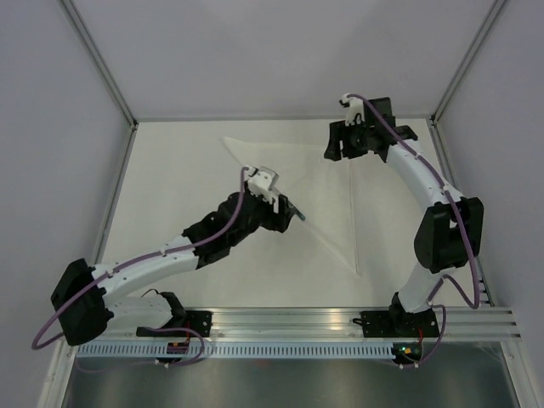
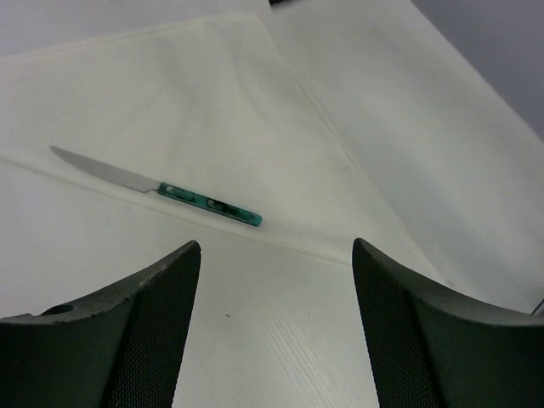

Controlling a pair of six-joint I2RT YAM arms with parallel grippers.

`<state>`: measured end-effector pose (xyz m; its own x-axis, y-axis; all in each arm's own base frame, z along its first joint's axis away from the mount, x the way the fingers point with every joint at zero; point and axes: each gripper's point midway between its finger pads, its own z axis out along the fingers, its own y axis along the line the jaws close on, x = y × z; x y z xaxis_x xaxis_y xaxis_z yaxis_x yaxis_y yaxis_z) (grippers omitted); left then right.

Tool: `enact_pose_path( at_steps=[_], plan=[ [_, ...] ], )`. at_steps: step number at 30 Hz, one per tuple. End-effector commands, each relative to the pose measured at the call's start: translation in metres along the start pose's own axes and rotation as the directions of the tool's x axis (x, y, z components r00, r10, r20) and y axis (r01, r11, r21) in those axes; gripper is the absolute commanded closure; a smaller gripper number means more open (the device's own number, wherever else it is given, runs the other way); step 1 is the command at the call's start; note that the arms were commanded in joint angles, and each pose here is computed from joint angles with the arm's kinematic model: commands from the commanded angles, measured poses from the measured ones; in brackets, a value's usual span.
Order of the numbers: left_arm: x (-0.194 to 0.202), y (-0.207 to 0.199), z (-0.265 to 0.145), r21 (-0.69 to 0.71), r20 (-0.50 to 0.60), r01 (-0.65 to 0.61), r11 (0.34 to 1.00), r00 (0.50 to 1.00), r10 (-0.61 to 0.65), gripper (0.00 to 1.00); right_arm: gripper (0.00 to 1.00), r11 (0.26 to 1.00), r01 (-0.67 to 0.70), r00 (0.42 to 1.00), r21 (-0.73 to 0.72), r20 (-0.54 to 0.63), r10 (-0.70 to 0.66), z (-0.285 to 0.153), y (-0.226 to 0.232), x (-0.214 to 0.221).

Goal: Fold the napkin, place the utensils inside, and roll it up
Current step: Fold the napkin at the center of the board.

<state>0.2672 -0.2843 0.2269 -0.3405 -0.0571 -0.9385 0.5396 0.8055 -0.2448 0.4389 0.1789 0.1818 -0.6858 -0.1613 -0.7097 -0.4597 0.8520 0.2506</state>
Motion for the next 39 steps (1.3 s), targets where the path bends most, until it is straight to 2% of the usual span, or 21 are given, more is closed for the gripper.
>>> enact_pose_path(
  at_steps=[1,4,8,9,14,17,20,26,32,39],
  plan=[
    [0.02,-0.037,0.027,0.068,0.012,-0.247,0.967,0.969,0.247,0.23,0.3,0.995,-0.075,0.996,0.069,0.052,0.072,-0.048,-0.025,-0.012],
    [0.06,-0.074,0.041,0.17,-0.016,-0.325,0.93,0.943,0.332,0.21,0.28,0.987,-0.104,0.988,0.121,0.125,0.089,-0.069,-0.05,-0.008],
    [0.101,-0.13,0.044,0.293,-0.001,-0.381,0.877,0.917,0.398,0.21,0.27,0.971,-0.178,0.968,0.16,0.205,0.144,-0.103,-0.088,-0.016],
    [0.106,-0.138,0.045,0.303,0.026,-0.439,0.846,0.891,0.453,0.21,0.27,0.969,-0.187,0.966,0.162,0.209,0.152,-0.106,-0.091,-0.015],
    [0.147,-0.182,0.046,0.308,0.076,-0.567,0.764,0.815,0.574,0.17,0.27,0.967,-0.197,0.967,0.161,0.197,0.164,-0.103,-0.095,-0.009],
    [0.163,-0.192,0.044,0.29,0.113,-0.626,0.724,0.773,0.624,0.12,0.27,0.967,-0.196,0.968,0.162,0.192,0.164,-0.101,-0.097,-0.008],
    [0.178,-0.202,0.037,0.297,0.195,-0.678,0.673,0.733,0.652,0.11,0.27,0.968,-0.193,0.968,0.159,0.19,0.162,-0.1,-0.097,-0.008],
    [0.186,-0.211,0.043,0.299,0.271,-0.698,0.65,0.716,0.644,0.13,0.27,0.971,-0.193,0.97,0.143,0.175,0.167,-0.095,-0.096,-0.005],
    [0.206,-0.21,0.06,0.269,0.25,-0.753,0.601,0.657,0.711,0.17,0.27,0.973,-0.193,0.971,0.13,0.166,0.17,-0.094,-0.094,-0.003],
    [0.225,-0.206,0.072,0.26,0.22,-0.783,0.565,0.618,0.755,0.23,0.27,0.974,-0.188,0.972,0.126,0.167,0.166,-0.094,-0.093,-0.004]
  ],
)
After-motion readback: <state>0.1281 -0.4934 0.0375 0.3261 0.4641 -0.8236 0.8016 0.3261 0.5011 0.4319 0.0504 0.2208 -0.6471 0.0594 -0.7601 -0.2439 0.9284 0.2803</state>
